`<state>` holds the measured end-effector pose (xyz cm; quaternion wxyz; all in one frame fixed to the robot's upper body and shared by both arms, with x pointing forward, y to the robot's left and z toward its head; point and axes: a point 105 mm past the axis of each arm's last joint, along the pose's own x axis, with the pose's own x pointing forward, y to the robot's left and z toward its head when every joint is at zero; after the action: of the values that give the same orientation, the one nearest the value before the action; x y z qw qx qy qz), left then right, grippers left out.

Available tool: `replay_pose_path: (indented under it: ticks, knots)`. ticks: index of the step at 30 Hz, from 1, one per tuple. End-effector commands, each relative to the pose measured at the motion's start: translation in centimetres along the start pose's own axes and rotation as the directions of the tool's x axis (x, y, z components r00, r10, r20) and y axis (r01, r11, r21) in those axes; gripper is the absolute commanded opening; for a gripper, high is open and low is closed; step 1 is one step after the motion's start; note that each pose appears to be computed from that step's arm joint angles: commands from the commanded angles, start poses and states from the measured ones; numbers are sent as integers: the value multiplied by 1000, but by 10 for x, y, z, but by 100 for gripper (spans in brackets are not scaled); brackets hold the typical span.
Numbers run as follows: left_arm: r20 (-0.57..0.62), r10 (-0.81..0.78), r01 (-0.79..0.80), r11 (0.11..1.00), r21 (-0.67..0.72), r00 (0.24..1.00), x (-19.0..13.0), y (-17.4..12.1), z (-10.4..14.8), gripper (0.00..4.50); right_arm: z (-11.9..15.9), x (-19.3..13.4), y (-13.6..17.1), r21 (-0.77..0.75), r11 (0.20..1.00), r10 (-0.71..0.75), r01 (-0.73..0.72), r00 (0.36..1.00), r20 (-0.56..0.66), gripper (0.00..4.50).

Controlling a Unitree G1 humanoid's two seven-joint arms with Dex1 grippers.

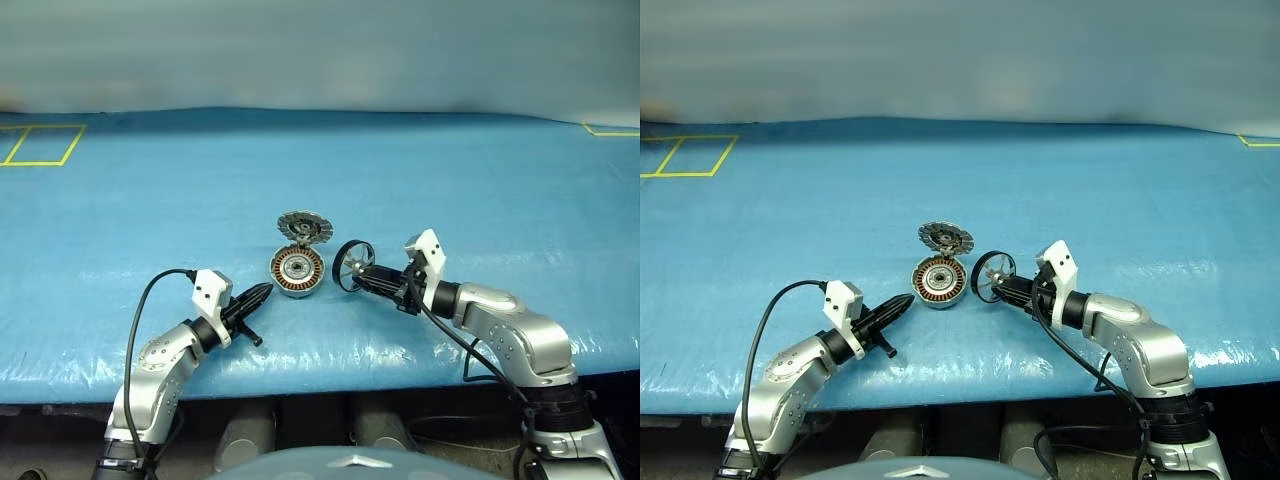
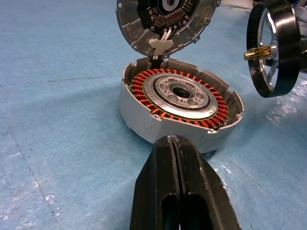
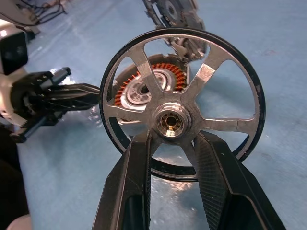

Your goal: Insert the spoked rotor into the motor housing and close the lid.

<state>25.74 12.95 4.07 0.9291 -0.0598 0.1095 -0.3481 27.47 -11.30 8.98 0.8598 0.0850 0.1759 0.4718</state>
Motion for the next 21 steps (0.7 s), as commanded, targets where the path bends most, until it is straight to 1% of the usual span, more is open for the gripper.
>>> replay_pose_path:
  ticks: [1,8,10,15,18,21]
  knots:
    - [50,-20,18,999,32,999,-1,-4,13,0,13,6,18,-31,995,95,-94,995,39,116]
    - [29,-71,69,997,37,997,-4,-5,10,0,12,25,28,-41,986,165,-164,986,4,116]
    - [16,-88,87,994,59,996,-5,-3,9,0,13,30,28,-49,984,174,-174,985,-1,116]
    - [12,-134,131,981,145,991,-5,-1,18,0,16,37,31,-72,976,205,-205,979,-15,116]
    - [0,-135,132,972,195,991,-7,3,20,0,16,40,29,-78,976,204,-206,979,-26,116]
    - [0,-140,137,967,213,990,-7,4,21,0,16,44,25,-91,977,188,-191,981,-40,116]
